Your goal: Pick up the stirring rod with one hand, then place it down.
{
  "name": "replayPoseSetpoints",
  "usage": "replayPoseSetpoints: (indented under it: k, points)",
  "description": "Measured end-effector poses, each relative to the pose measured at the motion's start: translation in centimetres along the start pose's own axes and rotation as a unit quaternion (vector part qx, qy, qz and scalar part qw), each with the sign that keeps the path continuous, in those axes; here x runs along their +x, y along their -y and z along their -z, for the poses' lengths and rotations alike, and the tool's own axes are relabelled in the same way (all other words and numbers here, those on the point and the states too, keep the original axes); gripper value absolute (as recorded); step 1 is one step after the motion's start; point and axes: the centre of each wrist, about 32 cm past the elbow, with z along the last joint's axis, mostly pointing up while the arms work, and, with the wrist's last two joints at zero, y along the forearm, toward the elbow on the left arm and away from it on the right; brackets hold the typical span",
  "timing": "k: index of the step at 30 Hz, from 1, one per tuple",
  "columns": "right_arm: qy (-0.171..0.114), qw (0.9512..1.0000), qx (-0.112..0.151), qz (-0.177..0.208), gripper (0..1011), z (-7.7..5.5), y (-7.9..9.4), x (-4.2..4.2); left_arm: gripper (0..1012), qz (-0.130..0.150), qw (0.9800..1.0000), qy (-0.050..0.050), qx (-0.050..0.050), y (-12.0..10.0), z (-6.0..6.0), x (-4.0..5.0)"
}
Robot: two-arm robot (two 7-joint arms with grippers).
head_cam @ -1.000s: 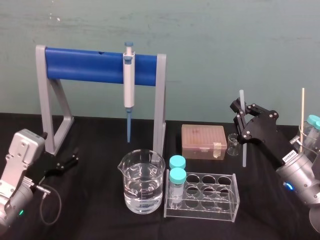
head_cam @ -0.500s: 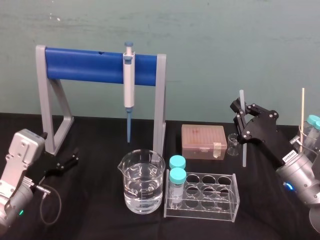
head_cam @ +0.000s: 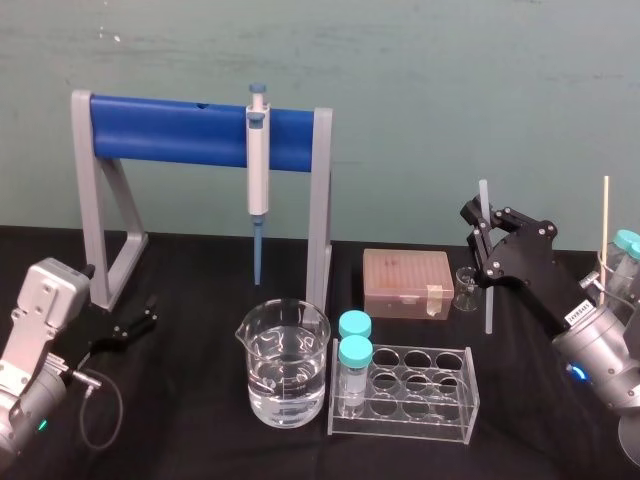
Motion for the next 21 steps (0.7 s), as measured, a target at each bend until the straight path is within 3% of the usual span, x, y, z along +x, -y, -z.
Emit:
replayPoseSetpoints:
  k: [21]
  points:
    - [0.0,1.0,0.0,0.0,69,0.0,0.0,0.0,1000,0.0,1.0,0.0,0.0,0.0,0.0,0.0]
